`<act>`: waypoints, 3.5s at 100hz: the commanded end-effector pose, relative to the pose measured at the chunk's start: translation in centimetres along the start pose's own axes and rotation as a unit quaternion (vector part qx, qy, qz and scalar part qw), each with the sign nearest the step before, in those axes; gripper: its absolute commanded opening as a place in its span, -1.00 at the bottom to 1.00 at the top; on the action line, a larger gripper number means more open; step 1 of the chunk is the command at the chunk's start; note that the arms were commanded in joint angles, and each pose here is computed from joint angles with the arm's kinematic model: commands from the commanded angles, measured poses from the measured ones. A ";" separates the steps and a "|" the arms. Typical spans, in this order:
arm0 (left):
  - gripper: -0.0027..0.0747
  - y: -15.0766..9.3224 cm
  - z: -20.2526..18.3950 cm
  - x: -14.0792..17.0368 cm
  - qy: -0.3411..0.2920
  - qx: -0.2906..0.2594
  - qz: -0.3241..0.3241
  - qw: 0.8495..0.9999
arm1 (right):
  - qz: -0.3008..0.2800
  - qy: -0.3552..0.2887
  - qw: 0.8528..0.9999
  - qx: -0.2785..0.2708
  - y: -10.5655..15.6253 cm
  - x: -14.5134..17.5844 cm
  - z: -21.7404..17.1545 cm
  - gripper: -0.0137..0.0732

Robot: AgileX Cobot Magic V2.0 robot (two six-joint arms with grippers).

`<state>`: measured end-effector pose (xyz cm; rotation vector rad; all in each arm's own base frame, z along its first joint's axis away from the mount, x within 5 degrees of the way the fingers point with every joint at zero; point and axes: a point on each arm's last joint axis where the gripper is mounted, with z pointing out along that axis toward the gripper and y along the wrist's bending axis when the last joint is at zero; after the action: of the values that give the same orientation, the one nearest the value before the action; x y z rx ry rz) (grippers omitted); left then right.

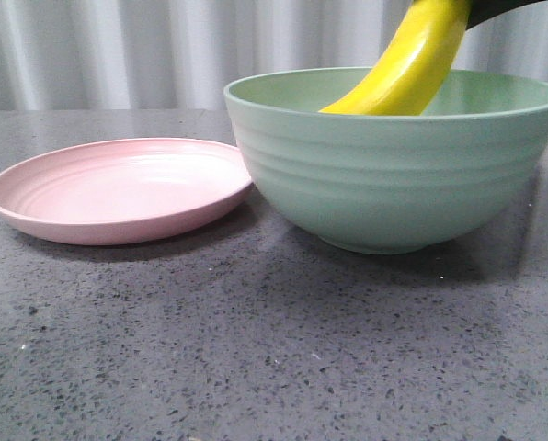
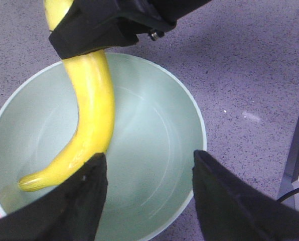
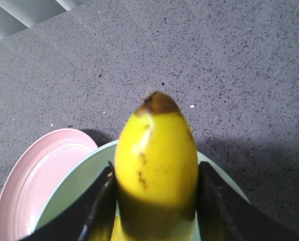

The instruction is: Transfer banana from pink plate to green bowl

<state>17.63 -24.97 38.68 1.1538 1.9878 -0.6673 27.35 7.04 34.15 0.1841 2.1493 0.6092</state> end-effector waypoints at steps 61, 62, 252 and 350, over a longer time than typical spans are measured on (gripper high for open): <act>-0.01 -0.5 -2.1 -1.7 -0.064 0.002 -0.005 0.998 | -0.037 -0.055 0.998 -0.019 1.2 -1.7 -2.6 0.41; -0.01 -0.5 -2.2 -1.7 -0.066 0.002 -0.005 0.998 | -0.037 -0.055 0.998 -0.019 1.2 -1.7 -2.6 0.41; -0.98 -3.3 -15.3 22.3 -0.334 -0.062 0.023 0.940 | -0.213 -0.244 0.946 -0.017 -4.9 15.2 -16.7 -0.84; -0.98 1.6 -11.8 28.4 -0.399 -0.434 -0.008 0.808 | -0.213 -0.244 0.946 -0.017 -4.9 15.2 -16.7 -0.84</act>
<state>6.01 -1.85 22.72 0.2685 1.3248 -0.1696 5.24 2.13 27.89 -0.1530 1.7068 0.3276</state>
